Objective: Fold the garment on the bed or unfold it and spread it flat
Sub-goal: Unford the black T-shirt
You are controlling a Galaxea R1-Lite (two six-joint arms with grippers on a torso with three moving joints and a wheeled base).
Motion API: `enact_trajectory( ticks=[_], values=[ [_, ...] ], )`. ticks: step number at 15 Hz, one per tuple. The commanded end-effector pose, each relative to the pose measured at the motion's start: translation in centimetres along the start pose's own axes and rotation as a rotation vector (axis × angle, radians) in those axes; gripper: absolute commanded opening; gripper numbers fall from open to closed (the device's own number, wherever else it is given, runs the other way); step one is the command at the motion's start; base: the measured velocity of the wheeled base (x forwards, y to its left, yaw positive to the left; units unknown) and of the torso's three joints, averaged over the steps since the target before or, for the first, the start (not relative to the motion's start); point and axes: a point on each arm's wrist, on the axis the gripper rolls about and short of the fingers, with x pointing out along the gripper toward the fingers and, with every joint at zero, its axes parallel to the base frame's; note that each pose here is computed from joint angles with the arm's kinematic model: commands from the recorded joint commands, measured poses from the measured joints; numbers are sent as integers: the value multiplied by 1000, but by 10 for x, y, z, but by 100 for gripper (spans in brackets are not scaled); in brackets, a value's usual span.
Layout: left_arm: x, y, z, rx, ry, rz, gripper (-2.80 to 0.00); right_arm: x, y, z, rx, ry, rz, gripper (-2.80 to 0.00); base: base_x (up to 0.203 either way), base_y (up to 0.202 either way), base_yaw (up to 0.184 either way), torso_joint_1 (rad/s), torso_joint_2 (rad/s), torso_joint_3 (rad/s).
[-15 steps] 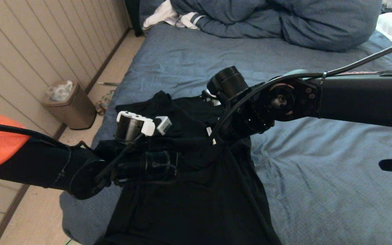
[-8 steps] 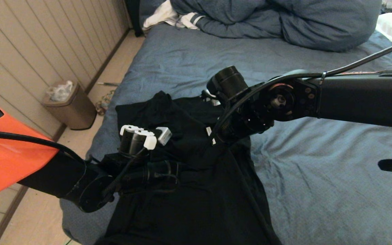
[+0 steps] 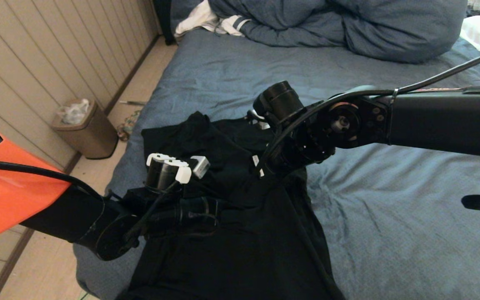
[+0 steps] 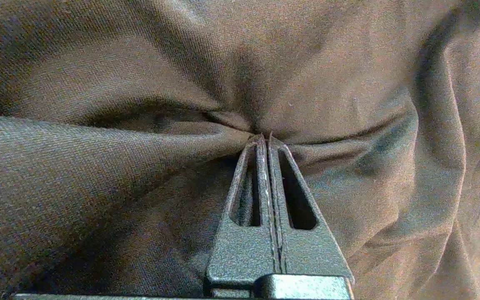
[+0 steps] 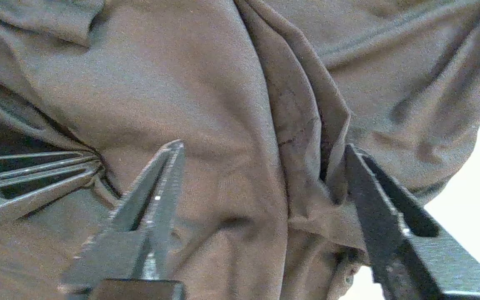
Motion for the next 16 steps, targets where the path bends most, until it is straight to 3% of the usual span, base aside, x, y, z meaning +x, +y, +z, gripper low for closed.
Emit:
enact_trajectory(
  ticks=[1,3,4,9,16],
  values=[
    [1,0,0,-1,-2,-2,-280,1,-1,-1,8,11,9,0,0,0,0,0,0,0],
    [1,0,1,-2,-4,-2,-280,4,-1,-4,53,36,80,0,0,0,0,0,0,0],
    [2,0,0,-3,-2,-2,-280,6,-1,-5,89,53,113,-280,0,0,0,0,0,0],
    [1,0,0,-2,-1,-1,-280,12,-10,-7,149,73,115,-280,0,0,0,0,0,0],
    [2,1,-1,-3,3,0,-280,-5,-38,3,202,23,83,-280,0,0,0,0,0,0]
  ],
)
